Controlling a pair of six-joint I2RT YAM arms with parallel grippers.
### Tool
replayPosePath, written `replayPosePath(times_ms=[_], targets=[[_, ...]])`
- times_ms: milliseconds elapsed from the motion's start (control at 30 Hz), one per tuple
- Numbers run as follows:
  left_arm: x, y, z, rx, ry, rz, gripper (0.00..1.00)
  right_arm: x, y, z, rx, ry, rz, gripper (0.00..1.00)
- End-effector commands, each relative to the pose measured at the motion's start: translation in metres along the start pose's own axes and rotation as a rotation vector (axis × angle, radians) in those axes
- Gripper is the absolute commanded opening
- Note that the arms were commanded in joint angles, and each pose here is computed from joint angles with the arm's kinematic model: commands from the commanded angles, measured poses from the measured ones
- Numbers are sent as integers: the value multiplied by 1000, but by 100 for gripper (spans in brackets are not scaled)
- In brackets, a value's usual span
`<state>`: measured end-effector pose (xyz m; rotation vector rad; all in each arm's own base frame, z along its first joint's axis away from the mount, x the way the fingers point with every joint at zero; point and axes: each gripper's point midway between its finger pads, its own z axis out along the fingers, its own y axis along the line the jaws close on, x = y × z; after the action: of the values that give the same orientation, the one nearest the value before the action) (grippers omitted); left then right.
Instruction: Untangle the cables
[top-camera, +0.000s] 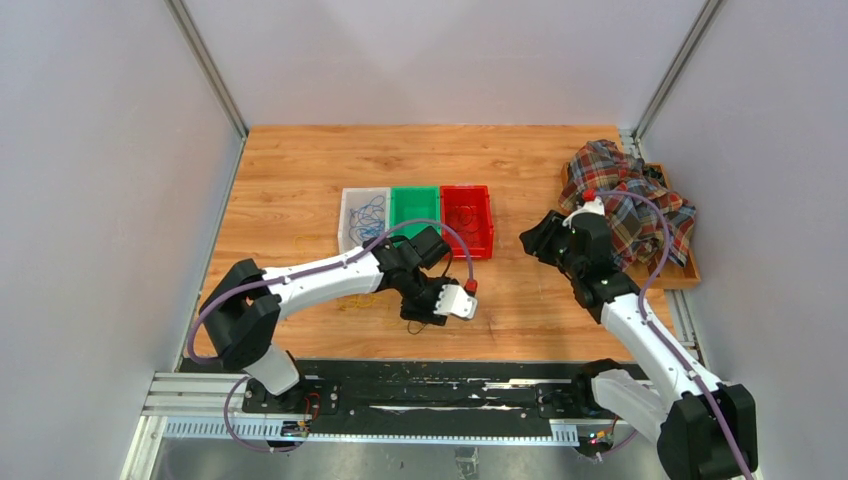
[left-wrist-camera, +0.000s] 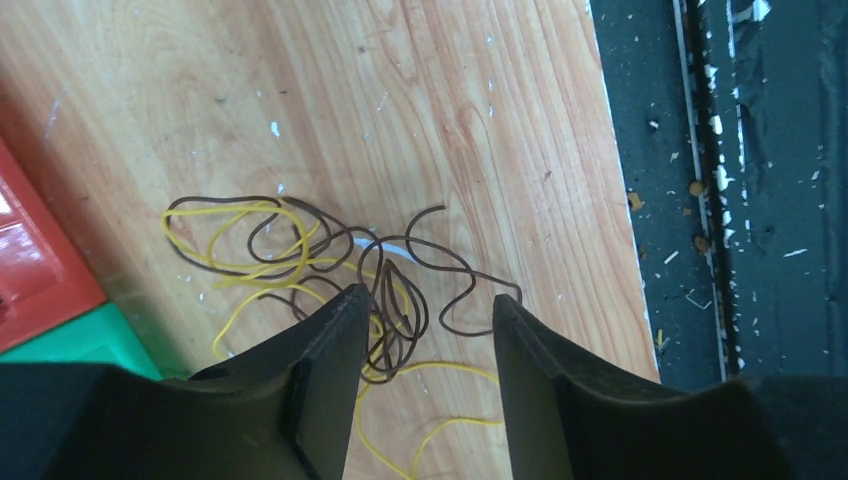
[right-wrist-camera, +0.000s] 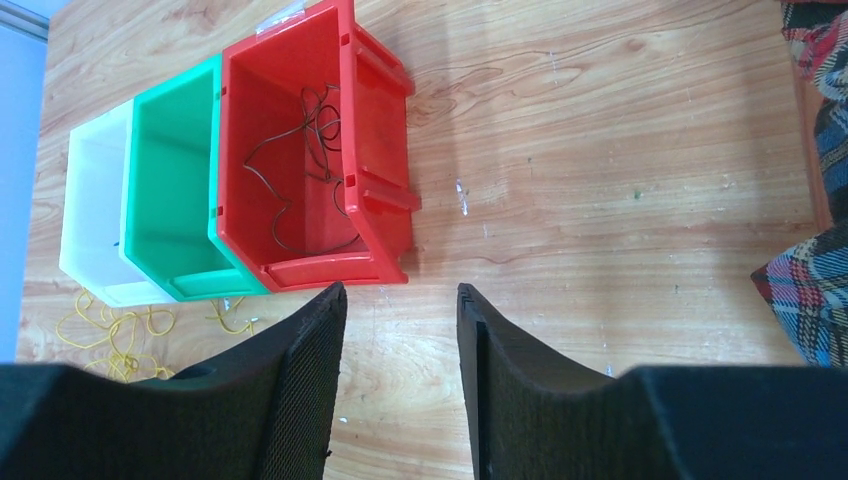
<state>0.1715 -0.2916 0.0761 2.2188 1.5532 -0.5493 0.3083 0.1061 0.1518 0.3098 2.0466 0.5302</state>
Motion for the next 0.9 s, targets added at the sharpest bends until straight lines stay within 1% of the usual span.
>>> replayPosePath(times_ms=[0, 167, 300, 467, 567, 667, 767, 867], targets=[[3, 9, 11, -63, 22, -24, 51, 2, 3, 4, -23, -4, 11, 44], [15, 17, 10, -143, 64, -47, 37, 2, 2, 4, -20, -4, 15, 42], [15, 30, 5, -234, 55, -52, 21, 0, 3, 4, -23, -10, 18, 39], [8, 35, 0, -257, 35, -83, 2, -2, 7, 3, -27, -8, 17, 35], [-6, 38, -21, -272, 21, -100, 1, -2, 14, 0, -45, -14, -5, 34], [-27, 37, -54, -275, -27, -121, 1, -2, 27, -2, -86, -24, -33, 37], [-46, 32, -88, -286, -66, -163, 1, -4, 50, -7, -175, -45, -80, 45], [-58, 23, -116, -274, -116, -181, 1, -5, 82, -19, -346, -76, -131, 52]])
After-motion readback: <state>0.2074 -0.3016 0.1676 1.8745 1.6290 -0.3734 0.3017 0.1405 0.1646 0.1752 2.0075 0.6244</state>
